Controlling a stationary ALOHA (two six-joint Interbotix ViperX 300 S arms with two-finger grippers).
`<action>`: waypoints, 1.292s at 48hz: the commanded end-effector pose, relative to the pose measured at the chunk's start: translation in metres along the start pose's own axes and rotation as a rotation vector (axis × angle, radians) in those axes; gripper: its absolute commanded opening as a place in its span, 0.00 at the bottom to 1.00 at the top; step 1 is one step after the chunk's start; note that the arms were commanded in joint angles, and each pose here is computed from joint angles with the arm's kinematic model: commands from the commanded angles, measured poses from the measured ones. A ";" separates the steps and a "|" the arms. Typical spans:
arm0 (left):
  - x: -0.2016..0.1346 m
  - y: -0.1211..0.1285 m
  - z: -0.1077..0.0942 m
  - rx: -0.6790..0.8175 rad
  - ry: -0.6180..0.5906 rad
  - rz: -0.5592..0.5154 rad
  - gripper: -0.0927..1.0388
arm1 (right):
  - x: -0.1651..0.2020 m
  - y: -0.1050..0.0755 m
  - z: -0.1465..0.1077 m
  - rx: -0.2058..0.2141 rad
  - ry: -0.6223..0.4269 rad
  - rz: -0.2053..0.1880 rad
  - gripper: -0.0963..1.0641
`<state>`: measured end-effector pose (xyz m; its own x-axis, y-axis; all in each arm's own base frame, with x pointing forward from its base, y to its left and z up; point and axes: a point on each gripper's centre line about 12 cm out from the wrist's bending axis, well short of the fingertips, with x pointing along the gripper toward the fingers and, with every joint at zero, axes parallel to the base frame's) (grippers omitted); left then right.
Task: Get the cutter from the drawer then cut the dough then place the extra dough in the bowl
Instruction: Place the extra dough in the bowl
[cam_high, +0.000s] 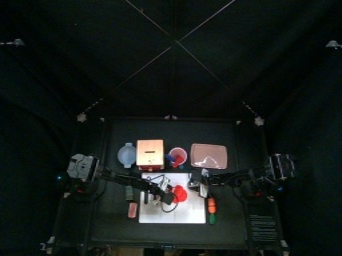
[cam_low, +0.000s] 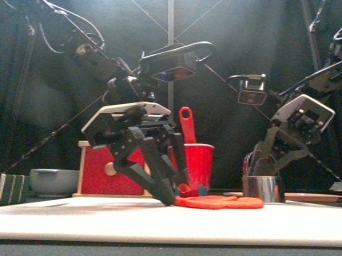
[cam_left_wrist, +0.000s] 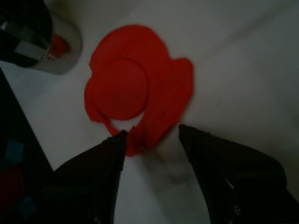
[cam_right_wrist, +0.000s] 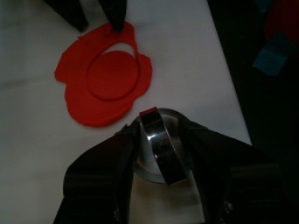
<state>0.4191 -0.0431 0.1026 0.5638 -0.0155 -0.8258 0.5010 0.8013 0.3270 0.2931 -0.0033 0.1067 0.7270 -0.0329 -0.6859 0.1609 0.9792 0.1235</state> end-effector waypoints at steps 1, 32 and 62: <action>-0.006 0.007 0.016 0.042 -0.052 0.031 0.85 | 0.001 0.000 0.003 0.008 -0.002 -0.001 0.76; -0.010 -0.002 0.033 0.069 -0.080 -0.009 0.84 | 0.003 0.001 0.003 0.008 0.003 0.000 0.76; -0.003 0.017 0.022 -0.048 -0.039 -0.080 0.84 | 0.004 0.000 0.000 0.003 0.017 -0.001 0.76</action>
<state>0.4323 -0.0428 0.1091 0.5352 -0.0931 -0.8396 0.5234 0.8167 0.2431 0.2967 -0.0026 0.1044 0.7198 -0.0302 -0.6935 0.1576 0.9801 0.1209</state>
